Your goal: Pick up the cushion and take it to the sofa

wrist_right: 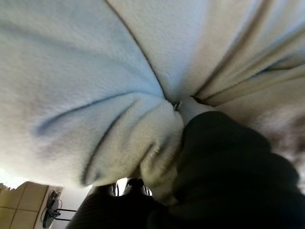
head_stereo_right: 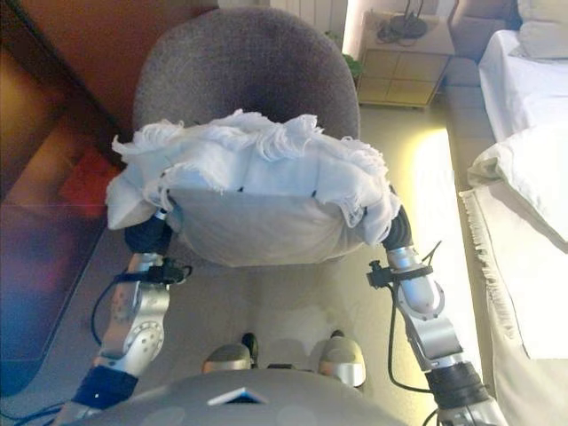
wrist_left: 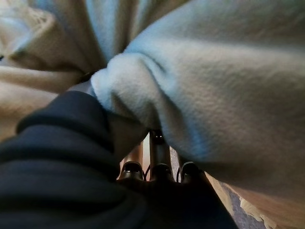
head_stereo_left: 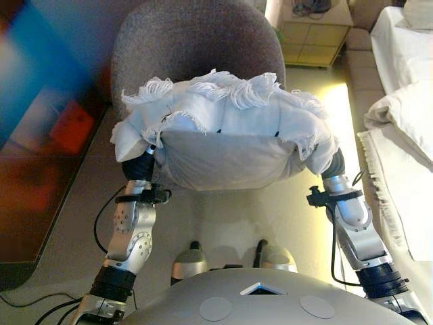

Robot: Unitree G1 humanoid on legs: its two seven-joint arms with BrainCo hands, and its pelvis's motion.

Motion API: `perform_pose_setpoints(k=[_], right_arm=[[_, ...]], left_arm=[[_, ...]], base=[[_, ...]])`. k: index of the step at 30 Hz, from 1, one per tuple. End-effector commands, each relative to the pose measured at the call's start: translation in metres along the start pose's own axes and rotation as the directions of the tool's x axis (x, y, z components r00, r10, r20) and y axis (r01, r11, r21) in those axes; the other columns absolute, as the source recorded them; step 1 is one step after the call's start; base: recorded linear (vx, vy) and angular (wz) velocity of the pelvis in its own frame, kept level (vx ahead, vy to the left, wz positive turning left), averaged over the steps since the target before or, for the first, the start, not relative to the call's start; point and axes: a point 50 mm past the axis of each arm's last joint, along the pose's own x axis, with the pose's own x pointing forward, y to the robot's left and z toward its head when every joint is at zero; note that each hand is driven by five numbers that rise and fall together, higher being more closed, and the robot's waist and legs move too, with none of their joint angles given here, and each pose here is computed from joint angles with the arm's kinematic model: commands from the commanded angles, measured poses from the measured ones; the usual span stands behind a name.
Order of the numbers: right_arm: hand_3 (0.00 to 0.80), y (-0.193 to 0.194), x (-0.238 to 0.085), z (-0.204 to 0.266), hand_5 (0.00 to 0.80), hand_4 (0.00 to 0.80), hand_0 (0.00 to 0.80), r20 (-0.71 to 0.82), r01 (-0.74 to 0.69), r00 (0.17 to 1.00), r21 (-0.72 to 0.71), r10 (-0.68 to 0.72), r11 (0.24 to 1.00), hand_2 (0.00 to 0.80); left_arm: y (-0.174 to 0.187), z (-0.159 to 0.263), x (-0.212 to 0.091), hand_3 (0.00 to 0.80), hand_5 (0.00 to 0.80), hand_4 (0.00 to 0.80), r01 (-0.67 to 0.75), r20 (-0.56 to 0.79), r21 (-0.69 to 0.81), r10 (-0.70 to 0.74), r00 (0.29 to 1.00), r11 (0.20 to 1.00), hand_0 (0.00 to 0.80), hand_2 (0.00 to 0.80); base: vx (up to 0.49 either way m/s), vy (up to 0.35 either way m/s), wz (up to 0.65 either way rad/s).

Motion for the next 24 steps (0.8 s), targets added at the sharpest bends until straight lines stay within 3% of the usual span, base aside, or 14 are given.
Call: perform_pose_setpoints(k=[1,16,24], right_arm=[[0.800,0.019,0.023,0.050,0.800,0.800,0.800,0.310,-0.080,0.949,0.064,0.056,0.995,0.800],[0.800,0.022,0.032,0.054,0.800,0.800,0.800,0.348,-0.094,0.935,0.067,0.065,0.993,0.800],[0.800,0.027,0.033,0.050,0.800,0.800,0.800,0.315,-0.115,0.945,0.058,0.091,0.992,0.800]], left_arm=[[-0.029,0.039,0.023,0.800,0.800,0.800,0.182,0.230,-0.001,-0.177,0.957,0.983,0.800,0.800],[-0.026,0.041,0.023,0.800,0.800,0.800,0.157,0.268,-0.003,-0.151,0.952,0.988,0.800,0.800],[-0.026,0.036,0.024,0.800,0.800,0.800,0.116,0.246,-0.030,-0.106,0.964,0.993,0.800,0.800]], base=[[0.000,0.000,0.00],[-0.005,-0.107,-0.06],[0.255,0.043,-0.29]])
